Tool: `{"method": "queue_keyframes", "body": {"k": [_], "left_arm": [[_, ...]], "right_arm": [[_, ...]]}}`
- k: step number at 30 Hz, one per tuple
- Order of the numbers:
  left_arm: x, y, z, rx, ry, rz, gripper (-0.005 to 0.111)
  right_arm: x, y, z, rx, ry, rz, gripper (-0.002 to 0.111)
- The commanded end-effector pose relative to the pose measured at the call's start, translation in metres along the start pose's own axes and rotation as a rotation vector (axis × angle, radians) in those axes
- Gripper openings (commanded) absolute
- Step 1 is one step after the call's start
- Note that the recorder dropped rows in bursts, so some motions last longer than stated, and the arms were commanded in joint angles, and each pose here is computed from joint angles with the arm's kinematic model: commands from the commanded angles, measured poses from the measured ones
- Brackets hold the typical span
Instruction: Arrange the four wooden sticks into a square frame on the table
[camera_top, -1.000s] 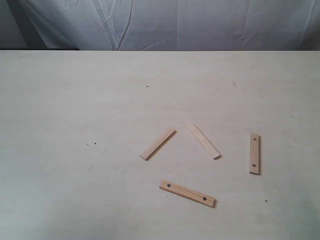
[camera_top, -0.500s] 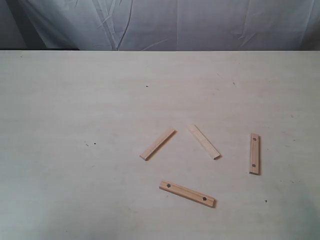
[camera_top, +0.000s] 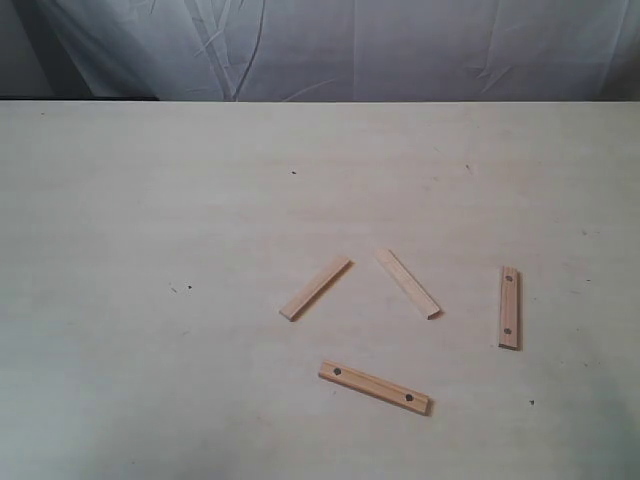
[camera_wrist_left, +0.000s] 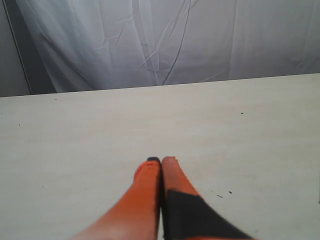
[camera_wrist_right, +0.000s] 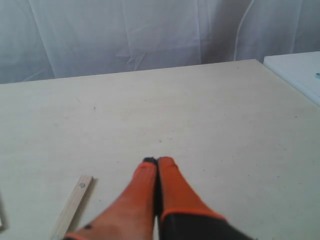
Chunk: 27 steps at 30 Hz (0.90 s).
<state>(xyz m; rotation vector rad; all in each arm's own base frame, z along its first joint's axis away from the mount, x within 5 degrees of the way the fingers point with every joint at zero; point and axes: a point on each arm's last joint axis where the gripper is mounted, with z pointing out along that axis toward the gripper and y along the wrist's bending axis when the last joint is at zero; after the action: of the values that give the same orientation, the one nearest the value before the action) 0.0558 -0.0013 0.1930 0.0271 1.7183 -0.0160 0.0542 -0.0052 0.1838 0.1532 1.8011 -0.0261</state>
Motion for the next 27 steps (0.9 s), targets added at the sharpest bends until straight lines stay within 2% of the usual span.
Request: {"method": "queue_keyframes", "body": {"k": [1, 6, 16, 23, 27], "left_arm": [[0.001, 0.001, 0.000, -0.006, -0.006, 0.016, 0.000], [-0.010, 0.000, -0.001, -0.008, -0.120, 0.043, 0.000], [-0.030, -0.001, -0.006, 0.001, -0.351, 0.044, 0.000], [-0.035, -0.001, -0.008, 0.004, -0.407, 0.042, 0.000], [-0.035, 0.001, -0.007, 0.010, -0.404, -0.109, 0.000]], "right_arm": [[-0.002, 0.000, -0.001, 0.006, -0.020, -0.007, 0.000], [-0.005, 0.000, -0.001, 0.005, -0.055, -0.007, 0.000], [-0.025, 0.000, -0.004, -0.002, -0.284, -0.008, 0.000], [-0.028, 0.001, -0.005, -0.003, -0.317, -0.008, 0.000], [-0.042, 0.001, -0.011, -0.008, -0.484, -0.001, 0.000]]}}
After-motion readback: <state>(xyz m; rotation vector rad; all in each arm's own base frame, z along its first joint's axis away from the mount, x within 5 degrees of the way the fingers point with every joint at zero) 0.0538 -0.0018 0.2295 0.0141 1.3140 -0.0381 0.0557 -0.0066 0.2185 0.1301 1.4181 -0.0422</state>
